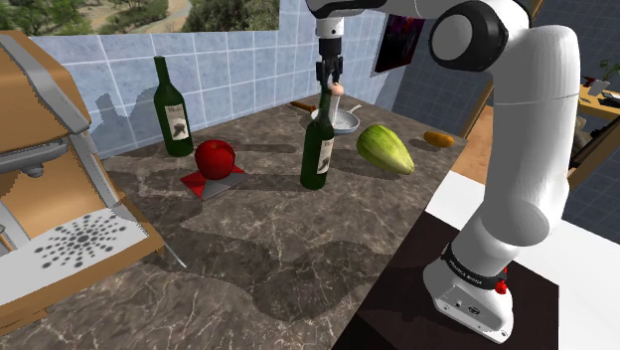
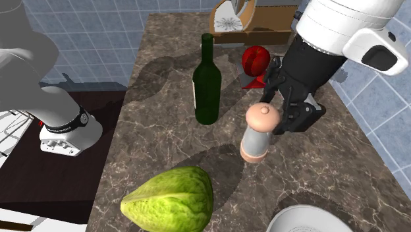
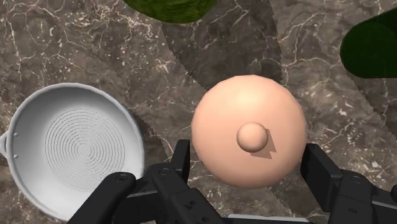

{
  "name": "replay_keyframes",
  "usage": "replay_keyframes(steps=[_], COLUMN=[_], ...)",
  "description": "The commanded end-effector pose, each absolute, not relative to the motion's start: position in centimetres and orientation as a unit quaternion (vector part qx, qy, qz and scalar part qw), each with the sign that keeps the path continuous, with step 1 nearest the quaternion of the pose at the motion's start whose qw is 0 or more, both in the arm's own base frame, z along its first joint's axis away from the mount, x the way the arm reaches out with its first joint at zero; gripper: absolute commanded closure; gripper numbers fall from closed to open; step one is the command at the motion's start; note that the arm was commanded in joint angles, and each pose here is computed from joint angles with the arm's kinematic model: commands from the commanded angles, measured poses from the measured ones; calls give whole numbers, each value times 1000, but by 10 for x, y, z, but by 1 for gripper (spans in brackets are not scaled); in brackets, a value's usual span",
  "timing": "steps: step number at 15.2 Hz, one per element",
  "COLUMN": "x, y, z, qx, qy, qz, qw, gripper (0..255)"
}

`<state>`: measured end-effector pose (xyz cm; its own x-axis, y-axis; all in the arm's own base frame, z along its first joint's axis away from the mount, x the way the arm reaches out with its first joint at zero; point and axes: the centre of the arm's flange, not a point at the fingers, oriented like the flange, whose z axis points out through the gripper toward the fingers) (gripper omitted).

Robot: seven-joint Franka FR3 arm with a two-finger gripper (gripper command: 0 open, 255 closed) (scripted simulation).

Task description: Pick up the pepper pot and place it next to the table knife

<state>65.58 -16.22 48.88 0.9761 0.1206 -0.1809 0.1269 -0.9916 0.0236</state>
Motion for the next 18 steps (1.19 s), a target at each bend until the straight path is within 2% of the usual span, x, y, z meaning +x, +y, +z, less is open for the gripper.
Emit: replay_keyframes(steps=[1, 18], x=[647, 576], y=[-138, 75], z=[489, 489], qx=[994, 994], qy=[62, 62], qz=[-90, -90], qw=[18, 18], gripper=[255, 255])
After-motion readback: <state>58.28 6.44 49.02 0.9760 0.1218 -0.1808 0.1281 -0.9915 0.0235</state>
